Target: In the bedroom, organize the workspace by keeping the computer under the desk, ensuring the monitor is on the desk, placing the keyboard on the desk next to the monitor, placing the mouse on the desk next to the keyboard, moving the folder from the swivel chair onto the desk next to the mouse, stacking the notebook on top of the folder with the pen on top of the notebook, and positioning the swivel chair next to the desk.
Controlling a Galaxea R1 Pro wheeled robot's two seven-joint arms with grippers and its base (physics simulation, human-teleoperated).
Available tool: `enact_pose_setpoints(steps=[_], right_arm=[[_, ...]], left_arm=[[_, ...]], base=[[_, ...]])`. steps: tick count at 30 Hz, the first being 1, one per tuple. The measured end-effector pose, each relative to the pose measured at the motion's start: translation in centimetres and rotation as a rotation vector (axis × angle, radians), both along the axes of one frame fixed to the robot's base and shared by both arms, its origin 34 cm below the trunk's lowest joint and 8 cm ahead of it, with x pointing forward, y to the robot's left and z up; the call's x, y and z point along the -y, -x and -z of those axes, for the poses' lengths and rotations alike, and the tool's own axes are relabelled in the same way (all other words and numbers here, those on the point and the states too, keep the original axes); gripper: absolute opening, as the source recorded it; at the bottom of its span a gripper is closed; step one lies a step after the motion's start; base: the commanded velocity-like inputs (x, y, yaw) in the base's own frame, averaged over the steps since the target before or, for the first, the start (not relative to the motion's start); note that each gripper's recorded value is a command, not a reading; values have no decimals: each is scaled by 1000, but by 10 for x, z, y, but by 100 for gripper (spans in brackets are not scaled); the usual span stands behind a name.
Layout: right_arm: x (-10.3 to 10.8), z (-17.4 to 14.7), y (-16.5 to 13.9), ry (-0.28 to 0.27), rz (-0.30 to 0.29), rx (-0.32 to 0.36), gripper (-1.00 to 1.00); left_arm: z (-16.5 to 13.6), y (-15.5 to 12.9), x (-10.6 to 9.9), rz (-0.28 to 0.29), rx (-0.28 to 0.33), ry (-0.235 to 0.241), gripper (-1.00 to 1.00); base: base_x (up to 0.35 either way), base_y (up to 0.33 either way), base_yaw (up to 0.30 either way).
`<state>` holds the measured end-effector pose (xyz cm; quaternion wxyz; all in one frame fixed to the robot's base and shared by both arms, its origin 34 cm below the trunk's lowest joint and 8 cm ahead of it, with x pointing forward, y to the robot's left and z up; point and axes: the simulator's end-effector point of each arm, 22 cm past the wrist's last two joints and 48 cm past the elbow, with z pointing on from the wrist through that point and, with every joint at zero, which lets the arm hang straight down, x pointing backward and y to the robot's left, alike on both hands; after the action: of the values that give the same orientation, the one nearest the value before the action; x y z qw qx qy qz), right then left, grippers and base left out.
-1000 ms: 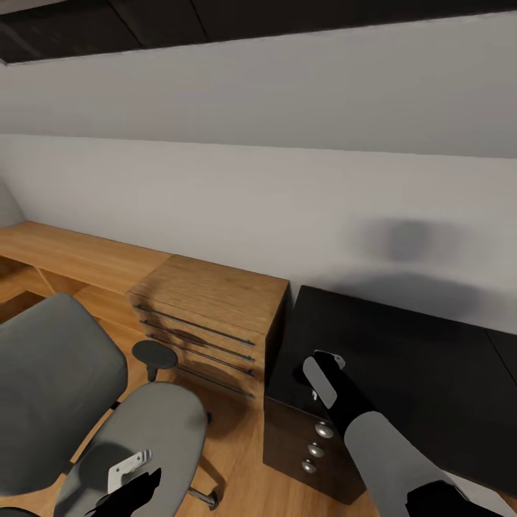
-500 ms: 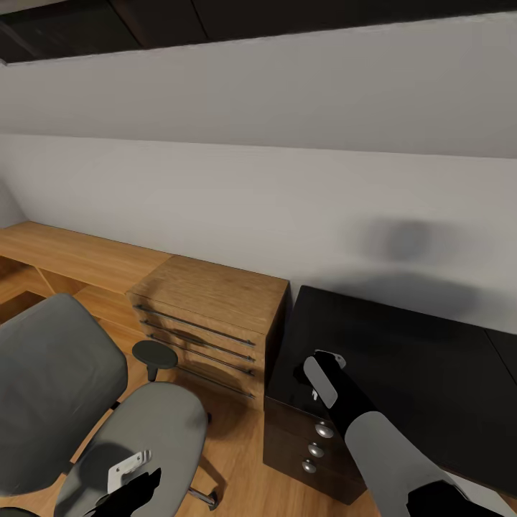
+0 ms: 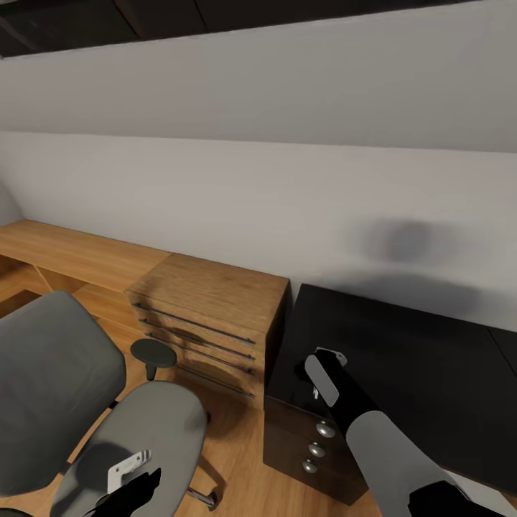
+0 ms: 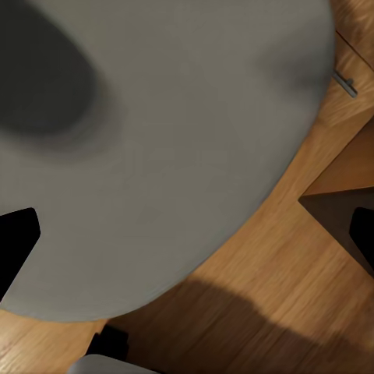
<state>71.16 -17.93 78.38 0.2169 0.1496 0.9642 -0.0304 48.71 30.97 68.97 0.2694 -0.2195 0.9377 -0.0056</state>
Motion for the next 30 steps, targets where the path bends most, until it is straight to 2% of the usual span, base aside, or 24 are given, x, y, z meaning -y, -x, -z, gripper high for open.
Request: enact_pose_setpoints(steps=[12,17,30], right_arm=[[1,14,-3,0,2,2,100],[9,22,-4,9,9,1,100],[17,23,-4,15,17,-2,100]], left_arm=[[14,-2,0,0,0,0,100],[21,-3,0,-1,0,-1,100],[21,-3,-1,-2,0,-2,100]], base=[[0,0,0],[0,0,0],[0,0,0]])
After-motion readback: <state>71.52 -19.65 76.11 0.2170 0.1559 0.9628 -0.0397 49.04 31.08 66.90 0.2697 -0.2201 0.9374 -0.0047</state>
